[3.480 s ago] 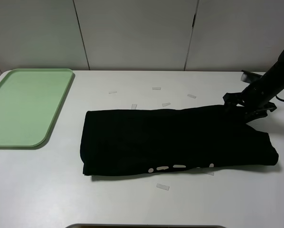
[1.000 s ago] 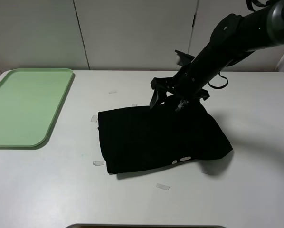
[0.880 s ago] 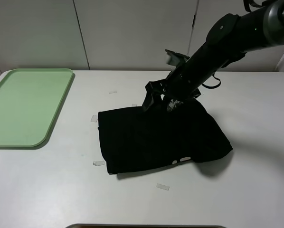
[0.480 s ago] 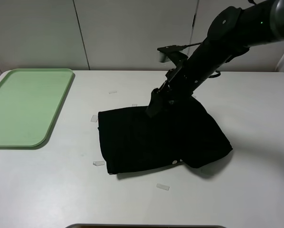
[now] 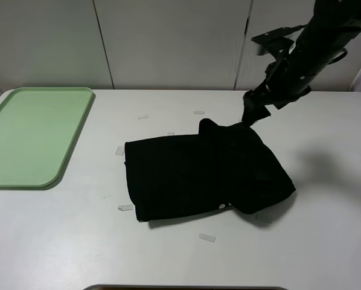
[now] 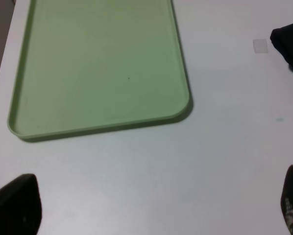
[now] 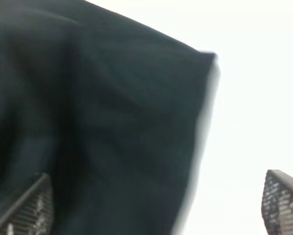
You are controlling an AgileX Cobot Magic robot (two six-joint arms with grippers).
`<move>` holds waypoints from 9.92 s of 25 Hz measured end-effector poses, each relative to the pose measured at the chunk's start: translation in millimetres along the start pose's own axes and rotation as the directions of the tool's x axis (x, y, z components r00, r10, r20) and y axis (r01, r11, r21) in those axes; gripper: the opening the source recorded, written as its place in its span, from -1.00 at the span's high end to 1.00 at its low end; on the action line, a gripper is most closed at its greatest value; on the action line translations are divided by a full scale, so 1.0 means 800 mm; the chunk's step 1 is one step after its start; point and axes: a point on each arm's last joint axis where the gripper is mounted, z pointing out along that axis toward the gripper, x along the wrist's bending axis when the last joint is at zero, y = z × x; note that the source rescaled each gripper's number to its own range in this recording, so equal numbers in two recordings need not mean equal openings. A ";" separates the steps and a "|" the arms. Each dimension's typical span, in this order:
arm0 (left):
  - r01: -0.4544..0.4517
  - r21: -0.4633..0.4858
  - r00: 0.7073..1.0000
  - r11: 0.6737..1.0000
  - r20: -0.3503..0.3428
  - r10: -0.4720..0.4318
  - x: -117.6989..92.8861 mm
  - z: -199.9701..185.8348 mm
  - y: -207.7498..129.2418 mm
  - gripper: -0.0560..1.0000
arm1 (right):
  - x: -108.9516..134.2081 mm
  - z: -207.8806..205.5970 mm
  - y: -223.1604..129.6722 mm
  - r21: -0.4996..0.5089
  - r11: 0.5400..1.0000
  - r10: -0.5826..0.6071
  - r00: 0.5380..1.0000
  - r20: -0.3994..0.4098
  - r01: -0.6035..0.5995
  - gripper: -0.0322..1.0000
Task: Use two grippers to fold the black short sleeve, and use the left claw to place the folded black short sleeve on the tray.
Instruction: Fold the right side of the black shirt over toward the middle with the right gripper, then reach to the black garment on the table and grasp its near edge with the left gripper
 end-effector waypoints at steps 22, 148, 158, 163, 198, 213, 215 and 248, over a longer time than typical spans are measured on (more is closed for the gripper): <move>0.000 0.000 1.000 1.000 0.000 0.000 0.000 0.000 0.000 -0.96 | 0.055 0.058 -0.022 -0.087 0.996 0.017 1.000 -0.005 -0.018 -0.92; -0.001 -0.001 1.000 1.000 -0.003 0.001 0.000 0.000 0.000 -0.96 | 0.070 -0.041 0.026 -0.470 0.882 -0.026 0.999 0.025 0.035 -1.00; -0.001 -0.001 1.000 1.000 -0.003 0.001 0.000 0.000 0.000 -0.96 | -0.061 -0.181 -0.069 -0.598 0.801 0.256 0.923 0.288 -0.035 -1.00; -0.001 -0.001 1.000 1.000 -0.003 0.001 0.000 0.000 0.000 -0.96 | -0.048 -0.241 -0.149 -0.739 0.671 0.407 0.864 0.296 -0.063 -1.00; -0.001 -0.001 1.000 1.000 -0.003 0.001 0.000 0.000 0.000 -0.96 | 0.098 -0.281 -0.405 -0.741 0.663 0.329 0.931 0.161 -0.106 -1.00; -0.001 -0.001 1.000 1.000 -0.003 0.001 0.000 0.000 0.000 -0.96 | 0.080 -0.226 -0.392 -0.703 0.698 0.317 0.939 0.131 -0.137 -1.00; -0.001 -0.001 1.000 1.000 -0.003 0.001 0.000 0.000 0.000 -0.96 | 0.080 -0.225 -0.392 -0.703 0.698 0.317 0.939 0.131 -0.137 -1.00; -0.058 -0.016 0.995 0.998 0.081 0.059 0.001 0.000 0.000 -0.96 | 0.085 -0.224 -0.391 -0.704 0.691 0.309 0.947 0.083 -0.164 -1.00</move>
